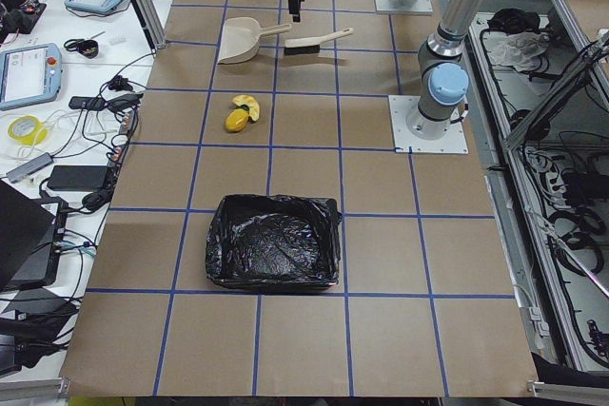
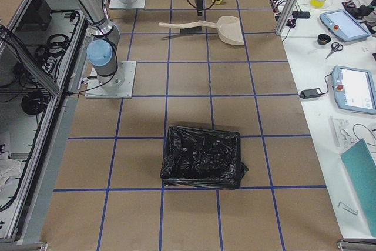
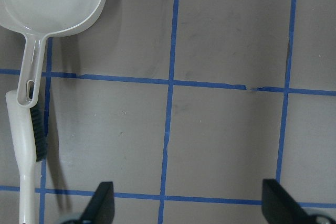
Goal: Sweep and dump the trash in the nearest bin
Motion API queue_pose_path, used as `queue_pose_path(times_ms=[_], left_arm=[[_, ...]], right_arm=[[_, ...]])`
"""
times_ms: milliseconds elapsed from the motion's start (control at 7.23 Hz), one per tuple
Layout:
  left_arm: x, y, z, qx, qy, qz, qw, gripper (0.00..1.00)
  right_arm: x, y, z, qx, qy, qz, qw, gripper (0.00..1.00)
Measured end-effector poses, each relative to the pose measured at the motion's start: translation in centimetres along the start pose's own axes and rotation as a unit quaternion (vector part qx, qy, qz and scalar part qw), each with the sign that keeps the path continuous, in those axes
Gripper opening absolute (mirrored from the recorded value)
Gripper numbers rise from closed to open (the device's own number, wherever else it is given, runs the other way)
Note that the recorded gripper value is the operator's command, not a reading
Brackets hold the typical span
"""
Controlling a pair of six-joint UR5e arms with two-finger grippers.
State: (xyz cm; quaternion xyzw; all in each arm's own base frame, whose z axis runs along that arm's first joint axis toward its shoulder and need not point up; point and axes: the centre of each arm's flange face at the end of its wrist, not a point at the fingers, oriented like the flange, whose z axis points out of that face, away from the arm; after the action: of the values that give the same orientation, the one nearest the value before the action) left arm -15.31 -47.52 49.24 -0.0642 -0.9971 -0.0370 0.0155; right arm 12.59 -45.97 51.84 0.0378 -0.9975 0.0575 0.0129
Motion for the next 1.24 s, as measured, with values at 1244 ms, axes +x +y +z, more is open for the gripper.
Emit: queue_pose_path(times_ms=[1244], left_arm=[[0.02, -0.06, -0.06, 0.001, 0.001, -0.001, 1.0, 1.0]], right_arm=[[-0.2, 0.36, -0.05, -0.005, -0.001, -0.002, 1.0, 1.0]])
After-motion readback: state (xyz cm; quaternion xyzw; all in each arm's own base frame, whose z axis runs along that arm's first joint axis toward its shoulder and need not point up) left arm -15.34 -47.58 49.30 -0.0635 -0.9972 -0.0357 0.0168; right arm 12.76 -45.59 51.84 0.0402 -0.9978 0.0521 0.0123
